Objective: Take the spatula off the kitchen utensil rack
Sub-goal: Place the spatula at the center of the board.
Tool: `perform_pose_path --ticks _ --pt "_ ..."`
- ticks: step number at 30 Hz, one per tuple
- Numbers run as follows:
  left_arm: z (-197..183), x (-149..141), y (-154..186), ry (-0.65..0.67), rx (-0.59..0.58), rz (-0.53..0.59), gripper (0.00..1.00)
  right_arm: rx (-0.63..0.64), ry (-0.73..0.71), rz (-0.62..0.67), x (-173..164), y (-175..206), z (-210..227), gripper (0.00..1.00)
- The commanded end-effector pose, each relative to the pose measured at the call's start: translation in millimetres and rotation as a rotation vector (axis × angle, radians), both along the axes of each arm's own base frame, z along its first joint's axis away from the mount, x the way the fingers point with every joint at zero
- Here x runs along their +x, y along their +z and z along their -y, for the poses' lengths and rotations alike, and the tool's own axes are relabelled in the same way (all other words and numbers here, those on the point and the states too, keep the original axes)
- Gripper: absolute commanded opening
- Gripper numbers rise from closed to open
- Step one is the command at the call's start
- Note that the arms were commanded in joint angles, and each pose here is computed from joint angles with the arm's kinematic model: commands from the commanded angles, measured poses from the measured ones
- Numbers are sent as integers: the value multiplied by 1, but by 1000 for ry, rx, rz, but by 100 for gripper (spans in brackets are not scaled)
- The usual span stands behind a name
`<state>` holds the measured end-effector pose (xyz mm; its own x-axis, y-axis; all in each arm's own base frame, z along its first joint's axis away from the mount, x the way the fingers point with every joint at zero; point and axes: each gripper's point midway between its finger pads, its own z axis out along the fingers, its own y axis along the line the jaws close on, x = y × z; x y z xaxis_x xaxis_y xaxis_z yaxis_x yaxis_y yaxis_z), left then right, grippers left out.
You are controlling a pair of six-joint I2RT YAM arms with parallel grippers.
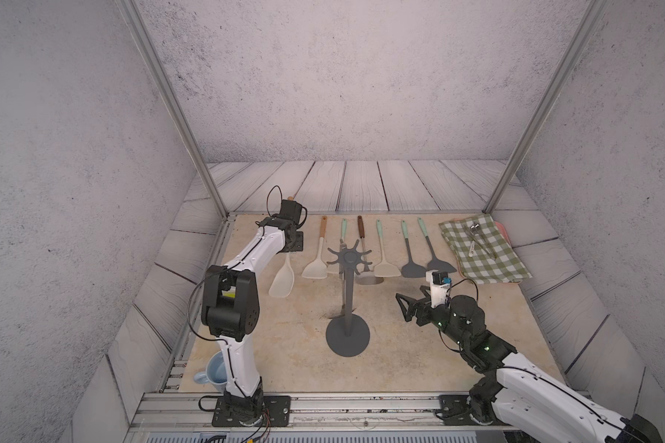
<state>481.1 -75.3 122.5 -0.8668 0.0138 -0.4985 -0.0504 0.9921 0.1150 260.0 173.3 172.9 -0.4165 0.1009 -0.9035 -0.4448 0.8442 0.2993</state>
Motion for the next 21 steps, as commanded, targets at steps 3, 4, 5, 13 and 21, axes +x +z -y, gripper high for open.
perform_pose_path --ticks 3,4,5,13,21 --pt "-7 25 -11 29 23 -48 0 -22 -6 -10 1 -6 1 99" --pt "-7 28 -17 30 36 -71 0 -22 -5 -13 1 -7 1 99" --pt "-9 31 -21 35 48 -87 0 -22 -3 -14 1 -7 1 99" --pt "-17 50 -49 54 106 -148 0 -23 3 -19 2 -8 -2 99" --pt "-12 60 -83 43 117 -243 0 -20 24 -46 5 -14 -9 99"
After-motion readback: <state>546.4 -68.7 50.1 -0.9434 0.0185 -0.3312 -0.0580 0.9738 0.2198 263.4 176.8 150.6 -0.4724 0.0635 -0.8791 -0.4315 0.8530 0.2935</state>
